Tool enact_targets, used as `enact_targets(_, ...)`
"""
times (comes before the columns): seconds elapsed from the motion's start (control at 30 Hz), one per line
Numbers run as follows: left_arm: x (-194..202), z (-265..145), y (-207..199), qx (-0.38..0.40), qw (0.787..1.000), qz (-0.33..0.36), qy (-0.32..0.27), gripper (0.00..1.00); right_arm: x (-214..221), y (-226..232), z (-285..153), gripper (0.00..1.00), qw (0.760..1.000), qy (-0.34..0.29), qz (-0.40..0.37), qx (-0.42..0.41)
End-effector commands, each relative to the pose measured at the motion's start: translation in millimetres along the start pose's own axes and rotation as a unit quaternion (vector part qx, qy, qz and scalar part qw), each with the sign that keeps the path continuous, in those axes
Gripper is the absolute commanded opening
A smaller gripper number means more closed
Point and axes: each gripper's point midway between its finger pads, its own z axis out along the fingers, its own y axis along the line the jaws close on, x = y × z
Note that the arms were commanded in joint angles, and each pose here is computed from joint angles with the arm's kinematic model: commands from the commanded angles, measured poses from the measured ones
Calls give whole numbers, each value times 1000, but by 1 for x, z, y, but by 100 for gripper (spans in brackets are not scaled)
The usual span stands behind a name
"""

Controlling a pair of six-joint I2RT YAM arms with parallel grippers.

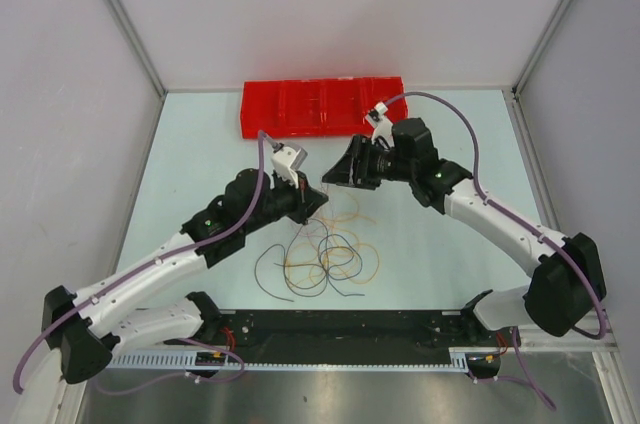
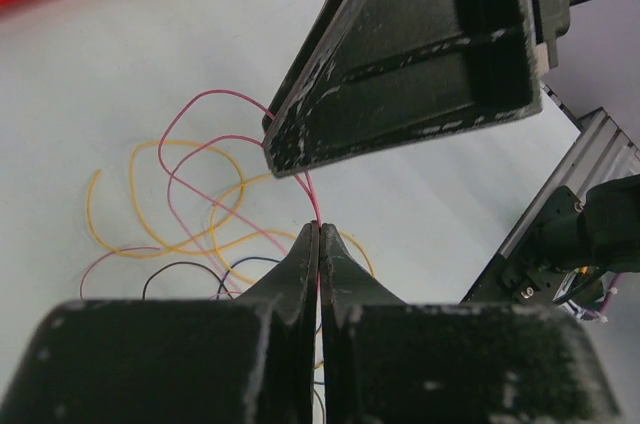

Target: Untangle the cables

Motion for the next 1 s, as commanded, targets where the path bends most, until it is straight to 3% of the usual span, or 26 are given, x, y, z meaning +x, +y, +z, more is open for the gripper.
enact_targets(0.0,-9,4,-5,13,1000,-6,-19,0,7,9,10,56,1000,7,-1,-13)
enact_targets(0.17,-8,6,-4,11,1000,-8,-20,0,15,11,15,36,1000,14,-5,-10)
enact_targets(0.27,-8,7,-2,6,1000,-11,-21,0,15,16,16,14,1000,14,-14,-21)
enact_targets(0.3,-9,6,-1,2,1000,-13,-22,0,12,18,15,3,999,10,-18,-25)
enact_targets(0.33,-11,6,1,-7,1000,-17,-25,0,10,19,14,0,999,8,-22,-25)
enact_targets(0.4,-12,4,2,-11,999,-18,-27,18,0,29,13,0,999,0,-41,-34)
enact_targets(0.43,-13,2,3,-12,999,-19,-29,31,-2,29,13,0,999,1,-44,-29)
enact_targets(0.47,-13,0,4,-17,999,-19,-31,56,-7,34,13,0,998,-4,-54,-32)
enact_targets(0.57,-19,-11,12,-41,998,-26,-45,89,-29,49,11,0,995,-25,-88,-28)
enact_targets(0.67,-23,-27,22,-76,995,-32,-52,99,-56,65,8,0,992,-52,-113,-28)
enact_targets(0.97,-22,-81,57,-193,980,-32,-38,100,-160,128,2,0,972,-135,-192,-31)
